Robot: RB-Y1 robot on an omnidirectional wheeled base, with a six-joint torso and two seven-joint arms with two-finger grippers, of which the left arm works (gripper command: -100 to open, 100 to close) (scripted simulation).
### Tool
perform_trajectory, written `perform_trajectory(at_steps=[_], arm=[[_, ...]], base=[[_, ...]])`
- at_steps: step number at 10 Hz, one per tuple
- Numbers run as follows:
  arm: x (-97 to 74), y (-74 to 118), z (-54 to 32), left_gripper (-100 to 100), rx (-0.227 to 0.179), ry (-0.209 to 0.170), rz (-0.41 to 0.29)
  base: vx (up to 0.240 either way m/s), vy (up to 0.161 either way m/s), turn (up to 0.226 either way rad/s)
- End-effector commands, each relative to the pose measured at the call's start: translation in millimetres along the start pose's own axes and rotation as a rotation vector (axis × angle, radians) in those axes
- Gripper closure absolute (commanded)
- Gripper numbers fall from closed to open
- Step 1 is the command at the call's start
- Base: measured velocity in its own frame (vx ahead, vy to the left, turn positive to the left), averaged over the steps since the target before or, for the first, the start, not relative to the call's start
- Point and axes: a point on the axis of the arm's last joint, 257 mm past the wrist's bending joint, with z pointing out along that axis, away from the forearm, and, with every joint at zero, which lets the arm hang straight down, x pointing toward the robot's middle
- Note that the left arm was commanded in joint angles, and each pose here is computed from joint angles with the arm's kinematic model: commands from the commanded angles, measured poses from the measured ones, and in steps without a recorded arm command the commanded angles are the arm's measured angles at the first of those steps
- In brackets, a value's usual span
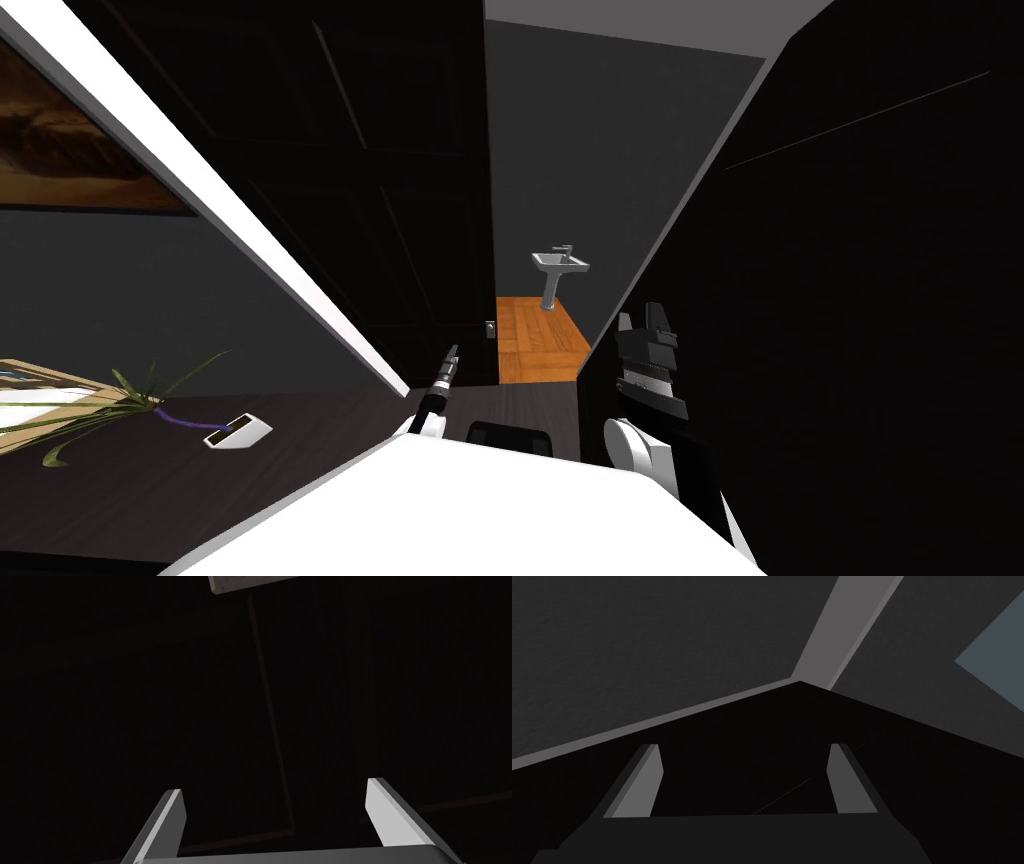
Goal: Pull the door open
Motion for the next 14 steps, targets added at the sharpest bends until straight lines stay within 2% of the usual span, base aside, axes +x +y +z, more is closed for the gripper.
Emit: perform_trajectory(at_steps=[1,2,4,12,13,14], arm=[[-10.5,-3.6,2.2,-100,0.005,-0.039,-0.02],[-10.2,-3.9,0.3,-100,0.007,-0.062,-0.043],[-4.9,-3.0,-4.4,-100,0.008,-0.086,-0.072],[14.4,0.4,-17.8,-100,0.005,-0.123,-0.129],[12.3,0.5,-17.4,-100,0.004,-0.122,-0.126],[12.3,0.5,-17.4,100,0.004,-0.122,-0.126]], base=[[0.0,0.0,0.0],[0.034,-0.044,-0.004],[0.115,-0.094,-0.042],[0.211,-0.041,-0.089],[0.069,-0.022,0.049],[-0.033,0.0,-0.013]])
